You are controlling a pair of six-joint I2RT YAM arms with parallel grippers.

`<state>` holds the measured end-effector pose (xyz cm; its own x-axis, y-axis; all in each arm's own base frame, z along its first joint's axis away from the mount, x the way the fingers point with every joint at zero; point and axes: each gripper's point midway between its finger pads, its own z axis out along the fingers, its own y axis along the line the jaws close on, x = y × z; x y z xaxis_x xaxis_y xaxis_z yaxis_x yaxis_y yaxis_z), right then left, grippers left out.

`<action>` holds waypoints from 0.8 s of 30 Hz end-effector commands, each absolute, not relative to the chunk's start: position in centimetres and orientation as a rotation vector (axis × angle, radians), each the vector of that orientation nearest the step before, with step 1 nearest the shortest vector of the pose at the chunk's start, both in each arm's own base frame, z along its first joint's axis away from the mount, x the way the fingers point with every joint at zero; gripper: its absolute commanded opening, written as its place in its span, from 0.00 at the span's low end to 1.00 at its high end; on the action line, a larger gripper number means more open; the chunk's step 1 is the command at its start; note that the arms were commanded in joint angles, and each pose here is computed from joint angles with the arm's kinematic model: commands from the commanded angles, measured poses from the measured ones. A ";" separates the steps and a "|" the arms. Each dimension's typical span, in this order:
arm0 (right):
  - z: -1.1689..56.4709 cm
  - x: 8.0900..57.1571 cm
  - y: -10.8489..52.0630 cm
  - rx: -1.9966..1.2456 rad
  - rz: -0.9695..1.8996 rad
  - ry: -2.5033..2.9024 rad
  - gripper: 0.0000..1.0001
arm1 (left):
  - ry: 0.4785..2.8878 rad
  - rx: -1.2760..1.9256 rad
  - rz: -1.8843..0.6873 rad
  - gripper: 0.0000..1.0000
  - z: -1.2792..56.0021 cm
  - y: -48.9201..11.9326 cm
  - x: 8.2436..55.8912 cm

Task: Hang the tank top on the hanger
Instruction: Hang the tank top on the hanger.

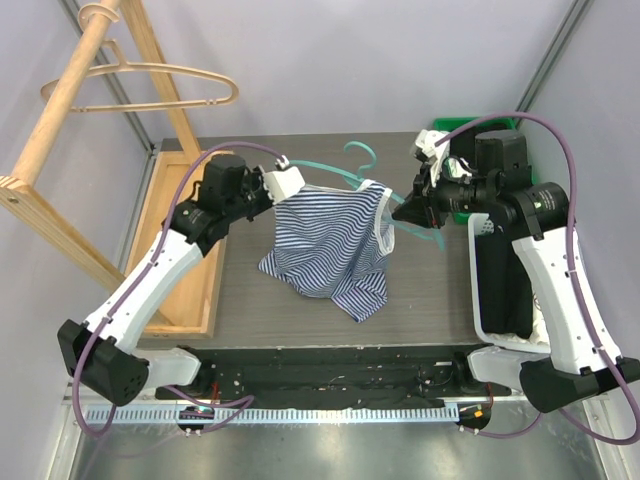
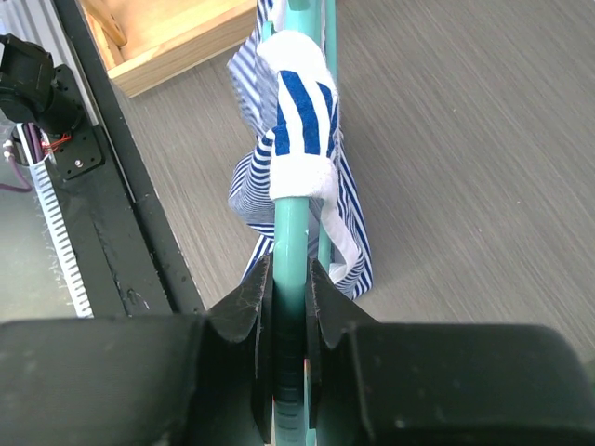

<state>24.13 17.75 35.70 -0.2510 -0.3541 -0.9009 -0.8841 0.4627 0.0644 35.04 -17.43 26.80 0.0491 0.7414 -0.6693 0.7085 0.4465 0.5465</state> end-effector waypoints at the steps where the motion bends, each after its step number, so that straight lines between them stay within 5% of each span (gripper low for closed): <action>1: 37.1 23.8 18.0 -1.048 0.756 1.737 0.01 | 1.584 1.133 0.153 0.00 32.3 -15.9 36.5; 24: 36.8 20.6 18.3 -1.104 0.885 1.730 0.01 | 1.528 0.999 0.338 0.00 37.2 -13.0 38.8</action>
<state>22.42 17.79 35.25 -0.2682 -0.3329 -0.9040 -0.8989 0.4240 0.1106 37.80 -13.62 32.88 0.0383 0.7643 -0.6437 0.5036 0.5416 0.6731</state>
